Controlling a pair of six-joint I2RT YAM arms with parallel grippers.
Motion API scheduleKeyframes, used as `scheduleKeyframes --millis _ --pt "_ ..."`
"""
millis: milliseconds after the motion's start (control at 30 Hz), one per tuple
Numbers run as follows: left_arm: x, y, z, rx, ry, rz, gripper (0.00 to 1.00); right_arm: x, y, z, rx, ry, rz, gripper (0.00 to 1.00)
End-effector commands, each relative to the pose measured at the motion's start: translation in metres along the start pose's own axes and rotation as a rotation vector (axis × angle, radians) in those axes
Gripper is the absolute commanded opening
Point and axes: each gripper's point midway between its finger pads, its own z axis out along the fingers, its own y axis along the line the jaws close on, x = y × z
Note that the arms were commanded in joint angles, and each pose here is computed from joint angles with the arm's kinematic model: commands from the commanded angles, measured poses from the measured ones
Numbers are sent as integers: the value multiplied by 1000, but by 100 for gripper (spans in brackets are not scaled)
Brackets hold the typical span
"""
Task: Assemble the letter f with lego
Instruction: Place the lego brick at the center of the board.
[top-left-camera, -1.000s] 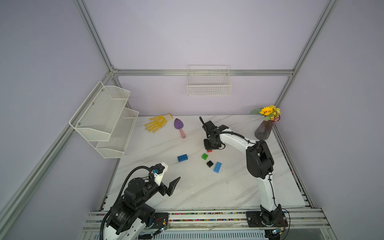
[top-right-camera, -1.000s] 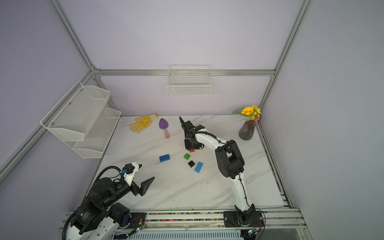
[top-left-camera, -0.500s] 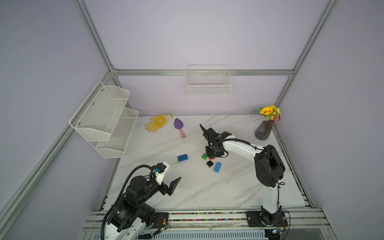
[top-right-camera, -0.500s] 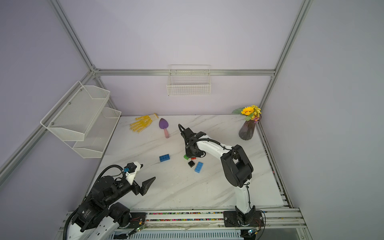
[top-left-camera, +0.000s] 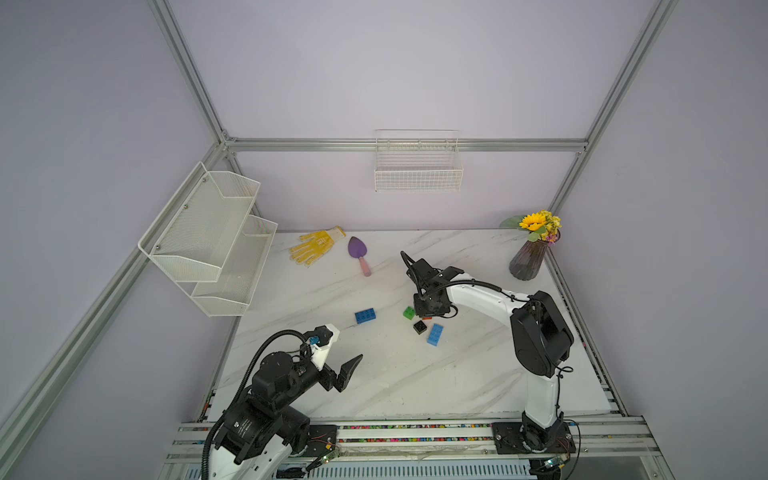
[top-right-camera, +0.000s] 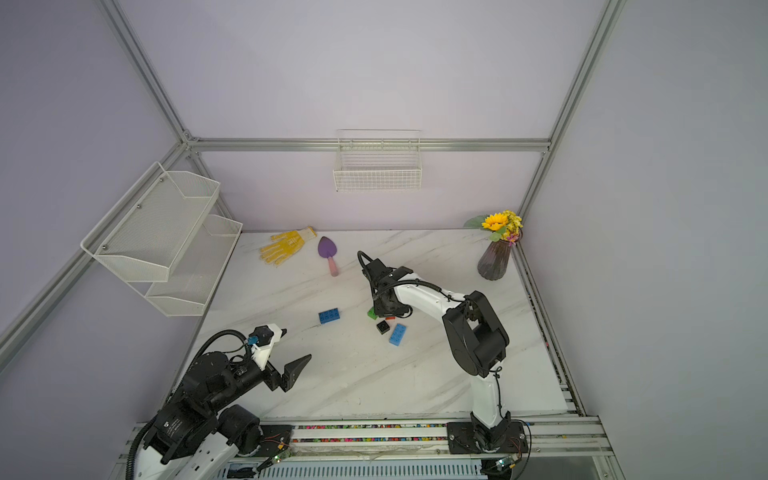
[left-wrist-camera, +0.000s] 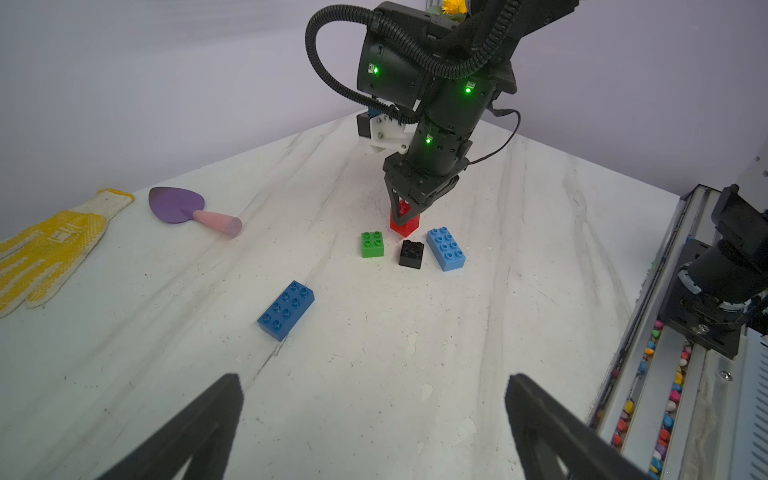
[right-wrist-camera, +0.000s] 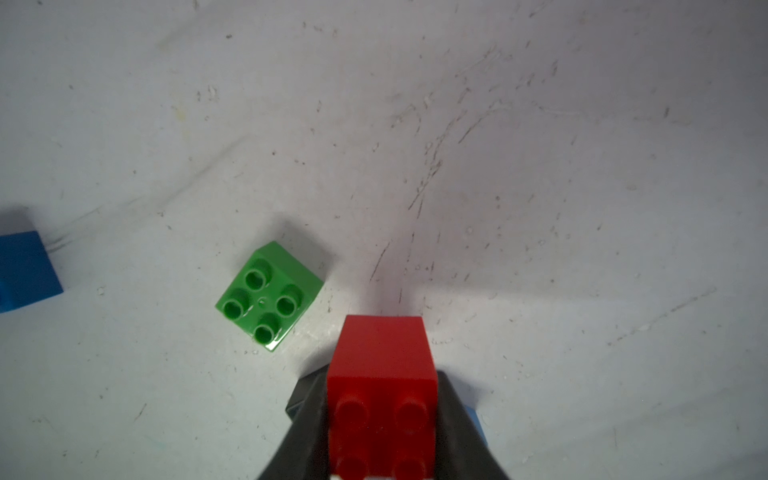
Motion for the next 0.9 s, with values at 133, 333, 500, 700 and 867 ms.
scheduleKeyframes --millis 133,333,500,700,867 --pt "-6 -5 0 29 -31 39 100 -4 1 -27 -5 -76 37 0" --pt "-7 -5 -2 27 -39 41 100 -7 5 -15 -2 -62 29 0" --pt "-8 -5 -3 24 -44 44 100 -11 5 -9 2 -63 20 0" --pt "-9 -6 -4 29 -47 47 100 -15 -4 -1 14 -58 24 0" --pt "-8 -6 -4 29 -46 46 100 -17 -9 5 20 -56 30 0"
